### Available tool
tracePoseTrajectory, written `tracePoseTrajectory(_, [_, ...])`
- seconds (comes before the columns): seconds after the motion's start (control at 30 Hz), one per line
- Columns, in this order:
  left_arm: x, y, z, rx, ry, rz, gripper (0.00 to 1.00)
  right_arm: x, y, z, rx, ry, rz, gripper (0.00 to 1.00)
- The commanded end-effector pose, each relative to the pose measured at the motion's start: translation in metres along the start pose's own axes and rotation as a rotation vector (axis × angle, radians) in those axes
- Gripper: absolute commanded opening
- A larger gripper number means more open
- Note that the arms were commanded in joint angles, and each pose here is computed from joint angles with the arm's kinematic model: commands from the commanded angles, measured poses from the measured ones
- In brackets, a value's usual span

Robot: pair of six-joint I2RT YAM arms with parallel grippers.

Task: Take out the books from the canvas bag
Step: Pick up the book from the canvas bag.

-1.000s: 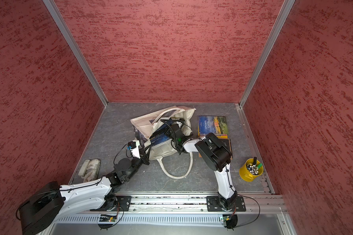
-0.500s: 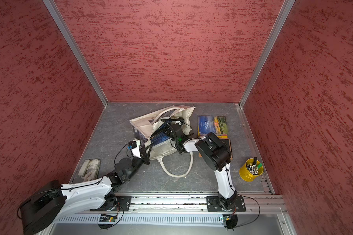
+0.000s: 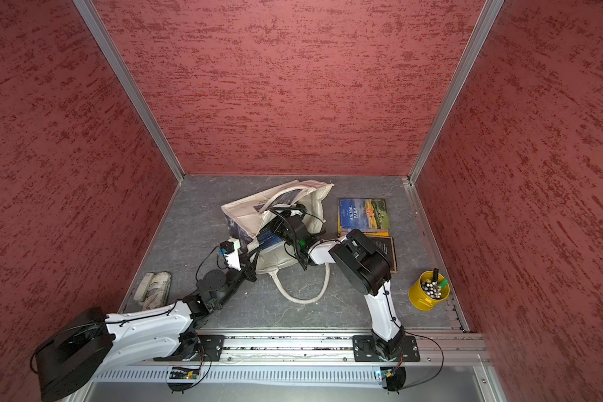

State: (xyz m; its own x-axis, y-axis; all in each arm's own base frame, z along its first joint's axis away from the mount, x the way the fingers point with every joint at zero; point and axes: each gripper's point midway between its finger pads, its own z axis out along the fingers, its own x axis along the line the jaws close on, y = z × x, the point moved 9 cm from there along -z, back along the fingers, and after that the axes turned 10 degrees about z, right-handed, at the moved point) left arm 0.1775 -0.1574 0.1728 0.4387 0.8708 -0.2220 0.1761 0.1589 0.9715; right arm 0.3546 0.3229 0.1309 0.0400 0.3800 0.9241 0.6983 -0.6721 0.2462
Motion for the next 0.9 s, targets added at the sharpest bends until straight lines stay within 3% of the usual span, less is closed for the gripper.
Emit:
tracePoseTrajectory(0.0, [-0.012,0.015,0.003,-0.05,-0.07,-0.011,0.0,0.005,-0.01,0.008,-0.01,0.024,0.026,0.33])
tracePoseTrajectory(0.1, [-0.012,0.015,0.002,-0.052,-0.069,-0.011,0.0,0.0,-0.01,0.007,-0.023,0.027,0.052,0.21])
tracePoseTrajectory(0.53, [-0.011,0.017,0.001,-0.052,-0.065,-0.015,0.0,0.012,0.005,-0.055,-0.144,0.029,0.052,0.02])
tracePoseTrajectory(0.67, [-0.011,0.017,0.001,-0.052,-0.062,-0.015,0.0,0.002,0.003,-0.063,-0.144,0.021,0.057,0.05])
tracePoseTrajectory(0.8, [-0.012,0.016,0.002,-0.047,-0.065,-0.013,0.0,-0.005,-0.002,-0.054,-0.114,0.052,0.065,0.25])
tracePoseTrajectory(0.87, [-0.011,0.016,0.002,-0.046,-0.063,-0.013,0.0,-0.007,-0.003,-0.049,-0.118,0.073,0.068,0.3])
